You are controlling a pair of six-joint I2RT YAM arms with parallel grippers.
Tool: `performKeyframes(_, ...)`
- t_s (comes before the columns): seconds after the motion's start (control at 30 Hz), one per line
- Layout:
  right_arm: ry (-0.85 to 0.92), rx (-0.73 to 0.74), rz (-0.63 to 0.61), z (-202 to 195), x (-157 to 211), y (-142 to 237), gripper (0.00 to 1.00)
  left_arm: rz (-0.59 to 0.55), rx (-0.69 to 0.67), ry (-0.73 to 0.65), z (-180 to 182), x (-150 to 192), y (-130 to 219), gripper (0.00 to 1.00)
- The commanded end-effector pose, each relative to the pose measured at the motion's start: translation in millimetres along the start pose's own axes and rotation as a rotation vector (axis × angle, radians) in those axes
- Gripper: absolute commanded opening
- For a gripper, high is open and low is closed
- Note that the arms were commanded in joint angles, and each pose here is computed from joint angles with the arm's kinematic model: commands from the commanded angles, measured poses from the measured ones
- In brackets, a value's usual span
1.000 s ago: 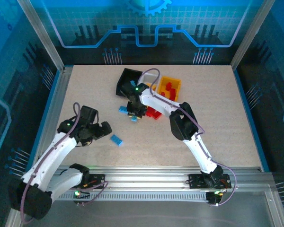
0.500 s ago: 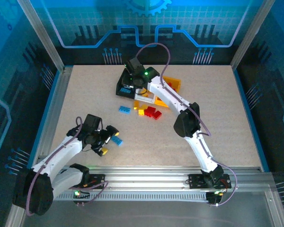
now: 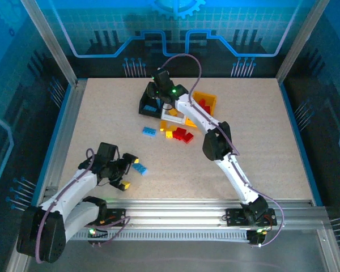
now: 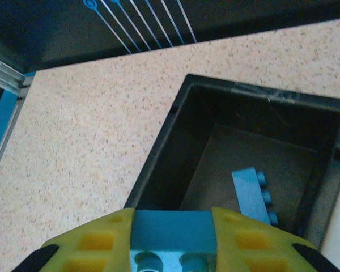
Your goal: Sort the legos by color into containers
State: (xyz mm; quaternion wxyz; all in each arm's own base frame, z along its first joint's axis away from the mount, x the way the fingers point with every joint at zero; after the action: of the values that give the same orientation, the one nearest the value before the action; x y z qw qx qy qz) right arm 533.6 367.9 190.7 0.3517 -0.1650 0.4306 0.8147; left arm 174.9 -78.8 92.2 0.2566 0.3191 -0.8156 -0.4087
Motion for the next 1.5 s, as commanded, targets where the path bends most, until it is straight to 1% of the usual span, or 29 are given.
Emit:
performKeyframes(0.0, -0.007, -0.057, -0.071, 3, -22, -3, 0.34, 0.022, 0.018, 0.007, -11, -2, 3, 0.99)
performKeyframes(0.13, -0.013, -0.058, -0.046, -2, -24, -4, 0.48, 0.024, 0.006, -0.022, -17, -6, 4, 0.99)
performKeyframes(0.23, -0.004, -0.069, -0.031, 1, -30, 8, 0.56, 0.024, 0.008, -0.031, -22, -8, 4, 0.99)
performKeyframes(0.4, 0.071, -0.116, -0.007, 17, -42, 40, 0.62, 0.019, -0.025, -0.071, -29, -13, 4, 0.99)
performKeyframes(0.5, 0.104, -0.136, 0.044, 25, -45, 67, 0.66, 0.022, -0.049, -0.086, -29, -16, 1, 0.99)
performKeyframes(0.6, 0.157, -0.146, 0.105, 32, -39, 100, 0.70, 0.022, -0.077, -0.101, -28, -20, -5, 0.99)
performKeyframes(0.67, 0.210, -0.156, 0.129, 34, -35, 126, 0.71, 0.020, -0.091, -0.121, -30, -24, -9, 0.99)
performKeyframes(0.73, 0.238, -0.158, 0.159, 27, -30, 148, 0.71, 0.031, -0.116, -0.142, -33, -28, -13, 0.99)
performKeyframes(0.83, 0.209, -0.167, 0.191, 8, -25, 178, 0.71, 0.054, -0.163, -0.172, -38, -32, -19, 0.96)
performKeyframes(0.9, 0.182, -0.181, 0.210, -6, -19, 194, 0.71, 0.080, -0.188, -0.168, -39, -32, -24, 0.94)
performKeyframes(1.0, 0.177, -0.241, 0.268, -20, -3, 215, 0.71, 0.110, -0.215, -0.158, -40, -33, -30, 0.91)
performKeyframes(1.13, 0.190, -0.246, 0.338, -43, 23, 228, 0.71, 0.167, -0.260, -0.140, -40, -34, -41, 0.88)
performKeyframes(1.2, 0.179, -0.234, 0.361, -56, 34, 231, 0.71, 0.183, -0.288, -0.139, -41, -35, -44, 0.82)
performKeyframes(1.33, 0.127, -0.263, 0.384, -72, 45, 235, 0.71, 0.201, -0.322, -0.129, -40, -38, -49, 0.76)
performKeyframes(1.4, 0.110, -0.265, 0.384, -78, 47, 238, 0.71, 0.221, -0.322, -0.123, -42, -38, -55, 0.69)
performKeyframes(1.47, 0.103, -0.258, 0.381, -82, 48, 240, 0.71, 0.242, -0.330, -0.122, -41, -37, -61, 0.65)
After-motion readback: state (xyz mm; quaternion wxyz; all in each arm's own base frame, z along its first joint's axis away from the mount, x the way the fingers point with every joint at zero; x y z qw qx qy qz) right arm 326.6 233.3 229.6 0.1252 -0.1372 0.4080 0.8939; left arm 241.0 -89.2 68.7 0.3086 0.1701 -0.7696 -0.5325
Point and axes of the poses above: each hand's point on the last joint's axis, 136 mm out from that joint toward the fingers, its own y axis back along the fingers, its own z axis along the line the jaws close on, x = y × z, the point moved 6 cm from there along y, back along the fingers, and after that the axes turned 15 degrees about -y, right-handed, at the moved point
